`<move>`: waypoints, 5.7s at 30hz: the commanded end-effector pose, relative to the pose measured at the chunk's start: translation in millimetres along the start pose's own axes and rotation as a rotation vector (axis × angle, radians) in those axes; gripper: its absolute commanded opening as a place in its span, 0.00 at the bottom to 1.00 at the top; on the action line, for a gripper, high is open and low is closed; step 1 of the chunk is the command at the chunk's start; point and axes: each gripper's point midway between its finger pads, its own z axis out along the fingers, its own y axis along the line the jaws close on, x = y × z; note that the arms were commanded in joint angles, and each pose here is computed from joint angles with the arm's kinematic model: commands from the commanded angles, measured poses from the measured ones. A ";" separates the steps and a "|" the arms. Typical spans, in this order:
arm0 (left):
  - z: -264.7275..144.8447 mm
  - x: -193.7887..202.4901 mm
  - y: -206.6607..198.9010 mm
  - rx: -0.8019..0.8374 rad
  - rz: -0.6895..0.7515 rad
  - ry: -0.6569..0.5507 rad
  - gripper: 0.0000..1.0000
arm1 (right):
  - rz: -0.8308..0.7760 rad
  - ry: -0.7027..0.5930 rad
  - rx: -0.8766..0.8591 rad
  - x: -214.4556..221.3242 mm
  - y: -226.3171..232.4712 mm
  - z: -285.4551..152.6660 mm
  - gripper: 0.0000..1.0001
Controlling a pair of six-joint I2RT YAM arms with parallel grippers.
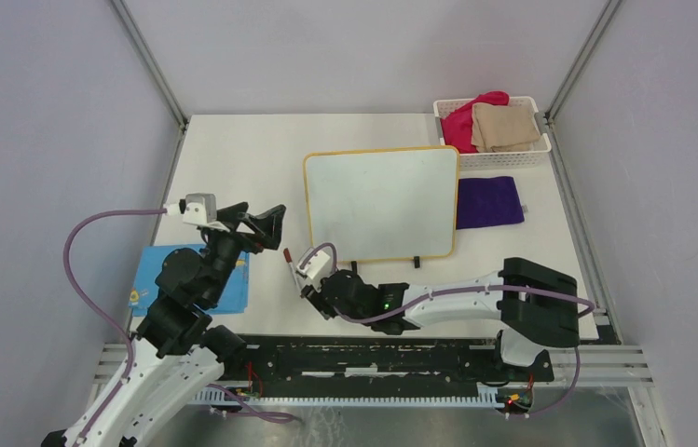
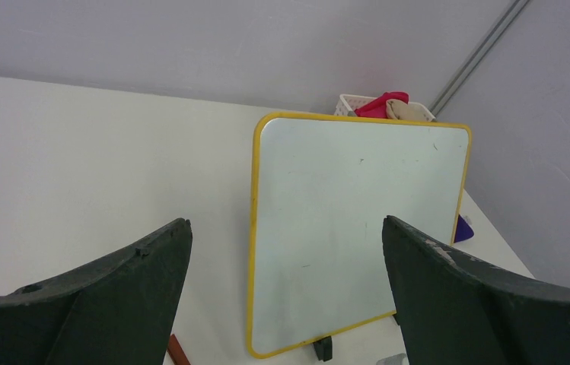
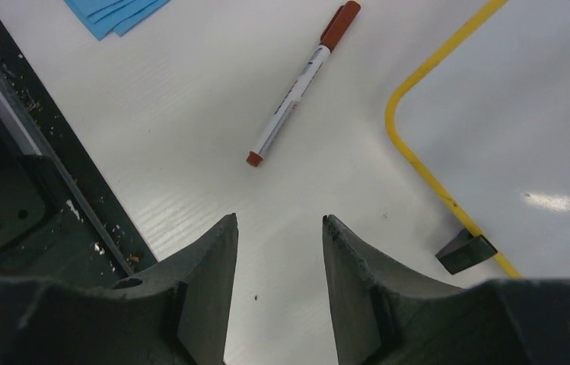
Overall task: Write a sentence on the whiteboard
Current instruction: Move the whiteboard marker to the center of the board, then open the whiteboard marker at the center of the board.
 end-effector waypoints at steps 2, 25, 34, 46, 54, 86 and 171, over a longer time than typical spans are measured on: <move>-3.4 -25.4 10.2 -0.064 0.018 -0.091 1.00 | 0.063 -0.032 0.097 -30.8 -0.8 20.4 0.50; -26.0 -41.1 37.3 -0.169 0.036 -0.193 1.00 | 0.169 0.017 0.058 -21.5 -3.2 52.1 0.58; -25.3 -41.9 34.0 -0.157 0.023 -0.185 1.00 | 0.160 0.085 0.035 -17.4 12.5 79.3 0.53; -24.9 -39.4 33.4 -0.151 0.028 -0.178 1.00 | 0.125 0.198 0.118 12.5 3.2 103.3 0.48; -24.9 -39.0 33.8 -0.153 0.034 -0.174 1.00 | 0.118 0.231 0.118 28.4 -0.4 105.0 0.36; -6.5 -15.9 22.3 -0.103 0.081 -0.076 1.00 | 0.015 0.355 0.131 123.5 -77.9 -68.1 0.01; 3.0 1.9 5.3 -0.010 0.101 -0.011 1.00 | 0.199 0.296 -0.047 139.3 -78.7 -61.5 0.00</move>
